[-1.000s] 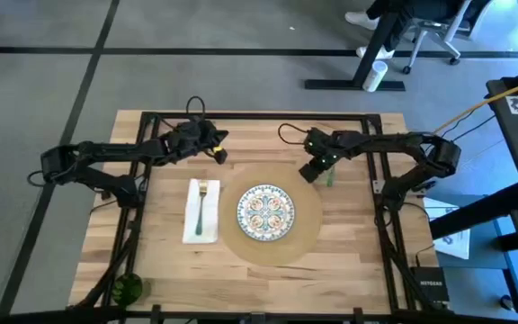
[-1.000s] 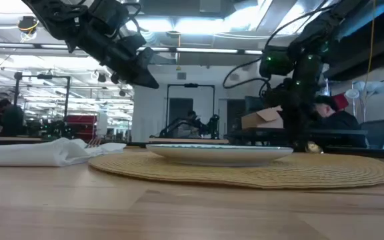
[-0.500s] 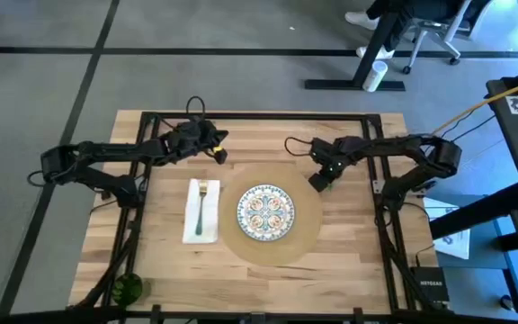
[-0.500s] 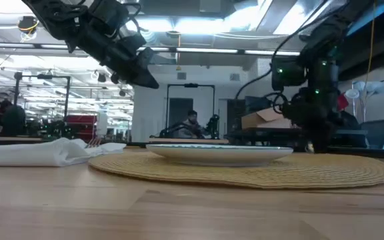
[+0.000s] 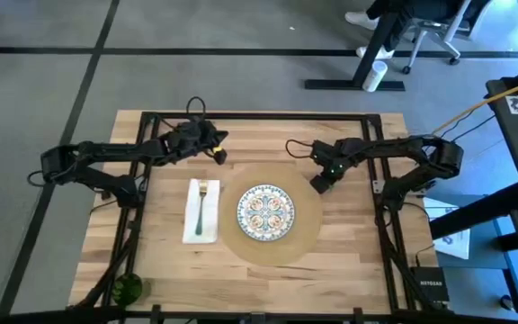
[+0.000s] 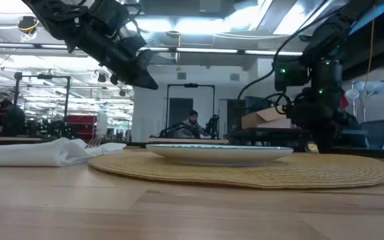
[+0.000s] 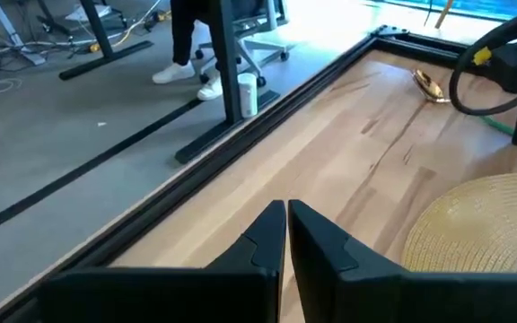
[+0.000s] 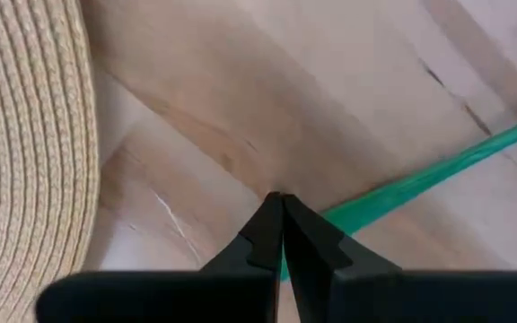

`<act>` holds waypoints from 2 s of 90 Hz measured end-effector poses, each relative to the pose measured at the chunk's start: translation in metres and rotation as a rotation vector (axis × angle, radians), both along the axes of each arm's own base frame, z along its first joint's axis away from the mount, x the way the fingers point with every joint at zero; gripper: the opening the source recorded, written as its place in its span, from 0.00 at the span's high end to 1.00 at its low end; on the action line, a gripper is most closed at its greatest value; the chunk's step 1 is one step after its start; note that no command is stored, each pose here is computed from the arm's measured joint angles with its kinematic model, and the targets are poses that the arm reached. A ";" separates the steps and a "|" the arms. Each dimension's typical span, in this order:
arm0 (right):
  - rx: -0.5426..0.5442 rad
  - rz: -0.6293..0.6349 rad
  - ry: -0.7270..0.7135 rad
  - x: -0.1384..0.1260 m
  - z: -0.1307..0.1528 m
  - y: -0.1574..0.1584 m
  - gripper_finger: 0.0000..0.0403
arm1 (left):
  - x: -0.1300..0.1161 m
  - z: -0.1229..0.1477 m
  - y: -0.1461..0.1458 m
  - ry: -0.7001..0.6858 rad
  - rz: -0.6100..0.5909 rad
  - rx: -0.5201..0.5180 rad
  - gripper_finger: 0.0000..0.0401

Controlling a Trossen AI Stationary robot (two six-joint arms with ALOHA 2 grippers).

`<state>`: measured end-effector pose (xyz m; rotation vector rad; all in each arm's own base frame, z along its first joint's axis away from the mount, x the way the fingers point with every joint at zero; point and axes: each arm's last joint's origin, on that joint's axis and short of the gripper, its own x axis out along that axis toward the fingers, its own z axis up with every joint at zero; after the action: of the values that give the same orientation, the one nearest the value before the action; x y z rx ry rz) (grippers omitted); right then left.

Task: Set table place
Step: Put the green spoon to the right of the blue patterned plate on the brown place mat

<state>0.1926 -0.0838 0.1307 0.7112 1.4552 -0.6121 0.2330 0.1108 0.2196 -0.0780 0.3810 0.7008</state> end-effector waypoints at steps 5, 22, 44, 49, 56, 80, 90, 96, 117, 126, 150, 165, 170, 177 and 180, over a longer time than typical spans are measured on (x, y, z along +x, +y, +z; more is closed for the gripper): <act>0.002 0.001 0.007 -0.003 0.002 0.001 1.00 | 0.000 0.000 0.000 0.002 0.000 -0.001 1.00; -0.018 -0.009 0.061 -0.017 0.014 0.007 1.00 | 0.000 0.000 0.000 0.004 0.000 -0.002 1.00; -0.080 -0.045 -0.058 -0.018 0.032 0.007 1.00 | 0.000 0.000 0.000 0.002 0.000 -0.001 1.00; -0.106 -0.062 -0.094 -0.017 0.035 0.006 1.00 | 0.000 0.000 0.000 0.000 0.000 0.000 1.00; -0.176 -0.087 -0.108 -0.016 0.038 0.003 1.00 | 0.000 0.000 0.000 0.000 0.001 0.000 1.00; -0.265 -0.286 -0.071 -0.024 0.039 -0.011 0.89 | 0.000 0.000 0.000 -0.010 0.005 -0.010 1.00; -0.269 -0.339 -0.070 -0.029 0.039 -0.020 0.85 | 0.000 0.000 0.000 -0.009 0.005 -0.010 1.00; -0.271 -0.364 -0.067 -0.031 0.039 -0.025 0.83 | 0.000 0.000 0.000 -0.007 0.005 -0.011 1.00; -0.260 -0.401 -0.022 -0.038 0.035 -0.036 0.86 | 0.000 0.000 0.000 -0.008 0.005 -0.011 1.00; -0.250 -0.395 0.001 -0.038 0.030 -0.039 0.87 | 0.000 0.000 0.000 -0.007 0.005 -0.011 1.00; -0.233 -0.373 0.020 -0.030 0.016 -0.044 0.88 | 0.000 0.000 0.000 -0.007 0.005 -0.011 1.00; -0.257 -0.380 0.045 -0.027 0.009 -0.049 0.87 | 0.000 0.000 0.000 -0.007 0.006 -0.012 1.00; -0.266 -0.379 0.057 -0.028 0.008 -0.049 0.87 | 0.000 0.000 0.000 -0.007 0.006 -0.012 1.00; -0.275 -0.378 0.066 -0.028 0.008 -0.049 0.87 | 0.000 0.000 0.000 -0.007 0.006 -0.012 1.00; -0.276 -0.379 0.067 -0.028 0.008 -0.049 0.87 | 0.000 0.000 0.000 -0.007 0.005 -0.011 1.00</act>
<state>0.1646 -0.1328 0.1389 0.7567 1.2702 -1.1151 0.2329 0.1108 0.2195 -0.0923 0.3786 0.7036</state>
